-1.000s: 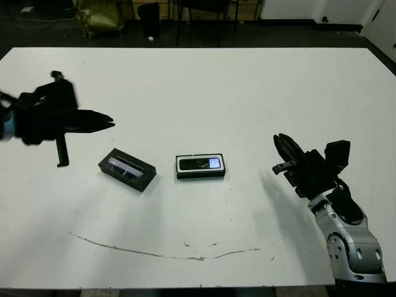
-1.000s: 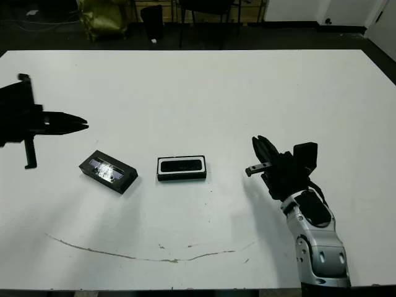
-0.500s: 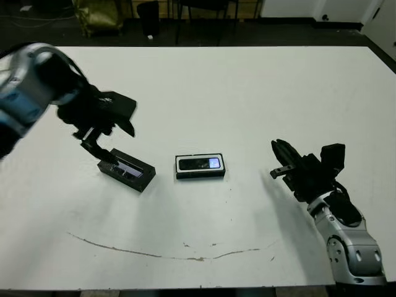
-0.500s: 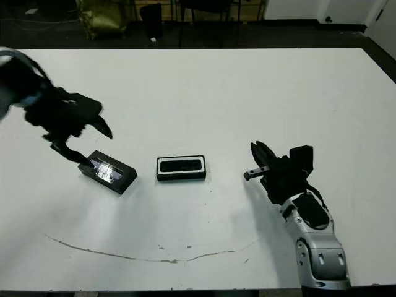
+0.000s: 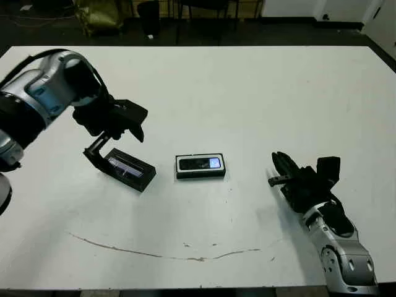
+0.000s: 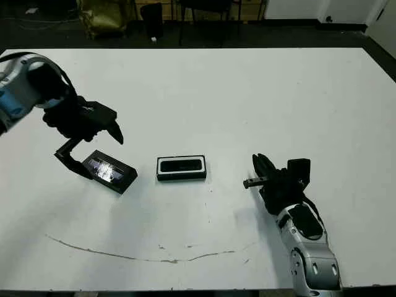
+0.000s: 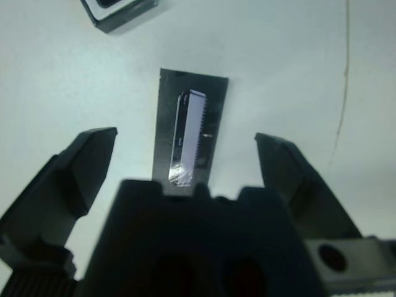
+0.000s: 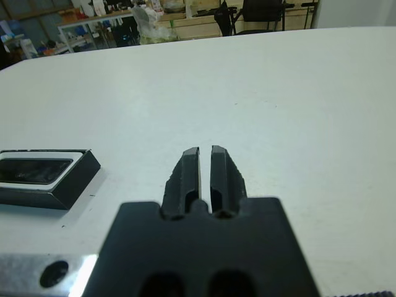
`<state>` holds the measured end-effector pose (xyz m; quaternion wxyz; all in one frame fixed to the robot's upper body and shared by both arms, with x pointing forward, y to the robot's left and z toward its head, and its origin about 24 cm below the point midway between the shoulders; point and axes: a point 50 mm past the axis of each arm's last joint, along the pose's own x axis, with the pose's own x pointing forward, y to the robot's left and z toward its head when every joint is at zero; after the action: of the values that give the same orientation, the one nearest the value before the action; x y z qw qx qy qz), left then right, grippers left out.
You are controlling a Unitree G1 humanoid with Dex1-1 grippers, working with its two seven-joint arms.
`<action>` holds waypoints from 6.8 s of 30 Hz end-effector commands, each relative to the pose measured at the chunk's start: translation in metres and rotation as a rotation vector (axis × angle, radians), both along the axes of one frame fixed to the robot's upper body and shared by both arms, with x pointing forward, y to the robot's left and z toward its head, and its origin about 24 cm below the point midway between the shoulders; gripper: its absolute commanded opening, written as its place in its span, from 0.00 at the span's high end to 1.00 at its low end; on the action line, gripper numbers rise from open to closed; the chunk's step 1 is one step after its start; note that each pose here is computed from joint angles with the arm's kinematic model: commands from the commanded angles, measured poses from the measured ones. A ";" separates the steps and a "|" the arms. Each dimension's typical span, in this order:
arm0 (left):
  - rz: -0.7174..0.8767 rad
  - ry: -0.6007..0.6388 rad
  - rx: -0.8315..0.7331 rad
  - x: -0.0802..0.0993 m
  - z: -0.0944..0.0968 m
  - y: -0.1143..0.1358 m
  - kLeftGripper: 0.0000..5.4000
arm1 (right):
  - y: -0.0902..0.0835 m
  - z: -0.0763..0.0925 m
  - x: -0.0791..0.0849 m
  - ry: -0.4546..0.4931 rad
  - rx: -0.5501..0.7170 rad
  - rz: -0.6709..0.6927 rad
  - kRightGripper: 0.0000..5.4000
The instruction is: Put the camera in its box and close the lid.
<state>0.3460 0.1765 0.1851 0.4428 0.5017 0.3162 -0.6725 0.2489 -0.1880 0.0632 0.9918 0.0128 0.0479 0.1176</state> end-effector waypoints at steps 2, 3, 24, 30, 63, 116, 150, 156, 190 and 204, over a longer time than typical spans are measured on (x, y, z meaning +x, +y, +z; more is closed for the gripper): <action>0.018 0.042 0.017 0.002 -0.008 -0.001 0.01 | -0.004 -0.008 -0.005 0.054 -0.020 -0.037 1.00; 0.025 0.049 0.024 0.003 -0.010 -0.002 0.01 | -0.005 -0.008 -0.005 0.057 -0.020 -0.040 1.00; 0.028 0.057 0.058 0.014 -0.034 0.000 0.01 | -0.013 -0.006 -0.007 0.083 -0.025 -0.066 1.00; 0.029 0.057 0.087 0.016 -0.038 -0.006 0.01 | -0.015 -0.004 -0.006 0.093 -0.040 -0.089 1.00; 0.111 0.147 0.225 0.010 -0.070 0.009 0.01 | -0.016 -0.004 -0.007 0.102 -0.014 -0.076 1.00; 0.312 0.214 0.304 0.001 -0.091 0.034 0.61 | -0.010 0.001 -0.011 0.123 -0.015 -0.056 1.00; 0.634 0.021 -0.160 0.025 0.015 0.056 0.61 | 0.006 -0.016 -0.004 0.049 -0.019 0.066 1.00; 0.613 0.054 -0.229 0.026 0.011 0.042 0.61 | 0.010 -0.019 -0.008 0.050 0.049 -0.061 1.00; 0.611 0.162 -0.227 0.011 -0.045 -0.010 0.61 | 0.017 0.055 -0.020 -0.203 0.201 -0.191 1.00; 0.615 0.166 -0.188 0.015 -0.048 -0.009 0.61 | 0.026 0.048 -0.020 -0.195 0.211 -0.159 1.00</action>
<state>0.3601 0.1674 0.1360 0.6439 0.2813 0.4184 -0.5755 0.2302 -0.1622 0.1179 0.9901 0.1094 -0.0756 0.0451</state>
